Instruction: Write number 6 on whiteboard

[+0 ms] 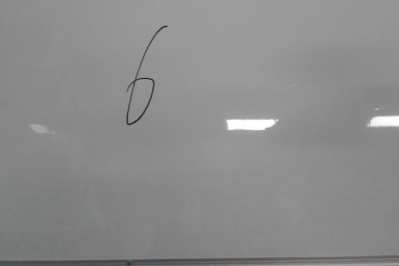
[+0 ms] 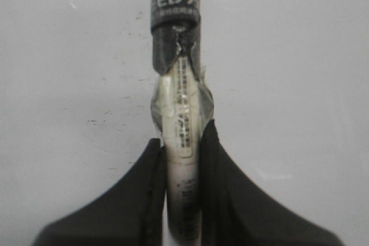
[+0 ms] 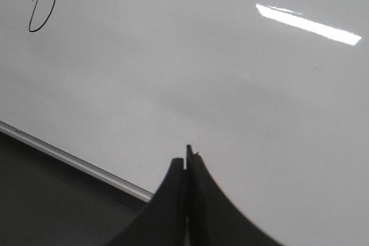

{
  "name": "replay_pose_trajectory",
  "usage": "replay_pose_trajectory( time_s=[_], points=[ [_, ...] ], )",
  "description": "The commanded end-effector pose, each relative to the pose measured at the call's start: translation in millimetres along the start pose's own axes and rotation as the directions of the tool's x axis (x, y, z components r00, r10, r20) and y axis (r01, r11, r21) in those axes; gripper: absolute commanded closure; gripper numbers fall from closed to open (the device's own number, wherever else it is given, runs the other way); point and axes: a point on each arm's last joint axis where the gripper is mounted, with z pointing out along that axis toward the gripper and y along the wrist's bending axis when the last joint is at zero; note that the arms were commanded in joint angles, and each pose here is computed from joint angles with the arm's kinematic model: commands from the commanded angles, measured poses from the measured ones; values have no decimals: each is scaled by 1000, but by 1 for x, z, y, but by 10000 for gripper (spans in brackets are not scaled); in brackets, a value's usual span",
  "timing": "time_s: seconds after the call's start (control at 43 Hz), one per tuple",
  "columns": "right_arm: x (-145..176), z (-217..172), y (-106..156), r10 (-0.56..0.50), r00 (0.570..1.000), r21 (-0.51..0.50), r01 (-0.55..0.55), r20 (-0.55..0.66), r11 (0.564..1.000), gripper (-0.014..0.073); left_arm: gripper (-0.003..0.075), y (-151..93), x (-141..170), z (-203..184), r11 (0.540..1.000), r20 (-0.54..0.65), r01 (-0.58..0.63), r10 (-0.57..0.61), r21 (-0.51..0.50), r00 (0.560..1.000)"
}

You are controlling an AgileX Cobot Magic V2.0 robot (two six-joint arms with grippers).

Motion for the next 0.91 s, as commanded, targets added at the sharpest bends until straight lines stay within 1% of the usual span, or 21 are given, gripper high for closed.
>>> replay_pose_trajectory(
  time_s=[0.0, 0.186, 0.326, 0.442, 0.535, 0.605, 0.791, 0.884],
  points=[
    [-14, -3, -2, -8, 994, 18, 7, 105, 1000, 663, 734, 1, -13, 2, 999, 202, 38, -37, 2, 979],
    [-15, -3, -2, -9, 992, 18, 6, 123, 1000, 663, 734, 0, -5, 38, 997, 112, 73, -73, 6, 991],
    [-16, -3, -2, -9, 992, 18, 6, 124, 1000, 663, 733, 2, -2, 66, 991, 91, 132, -131, -9, 987],
    [-16, -3, -2, -9, 992, 18, 6, 124, 1000, 663, 729, 2, 3, 82, 990, 94, 139, -137, -12, 986],
    [-16, -3, -2, -9, 992, 18, 6, 124, 1000, 663, 721, 2, 10, 90, 990, 63, 138, -137, -14, 989],
    [-16, -3, -2, -9, 992, 18, 6, 124, 1000, 663, 688, 1, 13, 92, 990, 53, 138, -137, -14, 989],
    [-15, -3, -2, -9, 992, 18, 6, 123, 1000, 663, 517, 1, 17, 97, 990, 37, 138, -137, -15, 990],
    [-15, -3, -2, -9, 992, 18, 6, 123, 1000, 663, 470, 1, 20, 99, 990, 26, 138, -137, -15, 990]
  ],
)
